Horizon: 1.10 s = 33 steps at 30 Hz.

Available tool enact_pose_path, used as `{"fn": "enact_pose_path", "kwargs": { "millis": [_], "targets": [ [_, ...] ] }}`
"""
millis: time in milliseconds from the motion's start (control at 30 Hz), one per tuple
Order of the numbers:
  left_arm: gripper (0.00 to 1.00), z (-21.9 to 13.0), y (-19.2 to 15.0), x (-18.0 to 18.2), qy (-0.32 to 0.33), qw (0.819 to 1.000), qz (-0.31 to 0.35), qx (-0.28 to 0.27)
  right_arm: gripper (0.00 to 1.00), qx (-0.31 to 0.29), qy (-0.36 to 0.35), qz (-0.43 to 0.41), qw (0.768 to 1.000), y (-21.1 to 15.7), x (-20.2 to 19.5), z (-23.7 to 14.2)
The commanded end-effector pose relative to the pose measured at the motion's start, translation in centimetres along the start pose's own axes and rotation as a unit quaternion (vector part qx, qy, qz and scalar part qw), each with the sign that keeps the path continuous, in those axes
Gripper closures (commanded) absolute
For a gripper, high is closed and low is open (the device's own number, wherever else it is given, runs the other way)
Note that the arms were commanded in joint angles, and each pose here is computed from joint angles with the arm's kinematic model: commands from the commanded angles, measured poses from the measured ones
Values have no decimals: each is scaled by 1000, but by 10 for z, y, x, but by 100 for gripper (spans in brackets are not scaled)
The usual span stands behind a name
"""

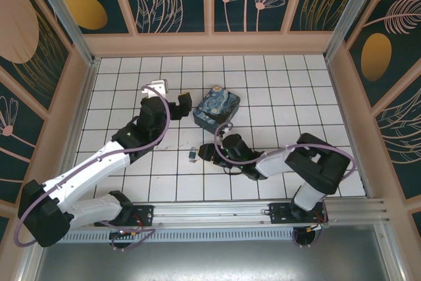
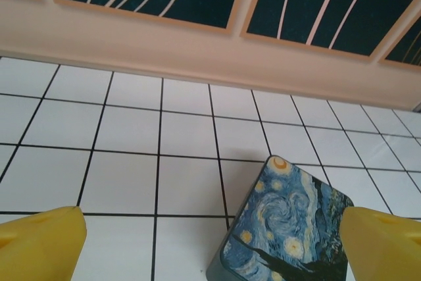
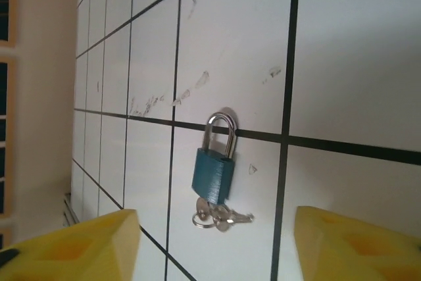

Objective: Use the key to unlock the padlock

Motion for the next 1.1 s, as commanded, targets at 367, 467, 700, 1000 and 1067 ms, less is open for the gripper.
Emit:
{"fn": "enact_pose_path", "kwargs": {
  "millis": [367,467,700,1000,1067],
  "targets": [
    [1,-18,12,25,74,985,112,-112,10,-238,-102,-74,963,80,50,-119],
    [1,-13,13,40,108,980,126,-112,5,-331,-103,-61,936,105,45,-161],
    [1,7,-1,103,156,980,76,-96,1,-543,-115,-49,831,141,20,-244],
    [1,43,-51,156,205,977,44,-48,1,-553,-223,-75,799,170,-16,-251],
    [1,50,-63,167,222,974,45,-33,1,-546,-250,-96,794,175,-24,-245]
  ]
}}
Point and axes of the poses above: each hand's point on the last joint's axis, 136 mm out from that joint toward the fingers, its own z axis out along the fingers, its own x axis along the line the jaws close on, y = z × x, the point moved 7 cm from there along -z, back along the fingers, and after that the axes turned 11 degrees about z, right-handed, at the moved point
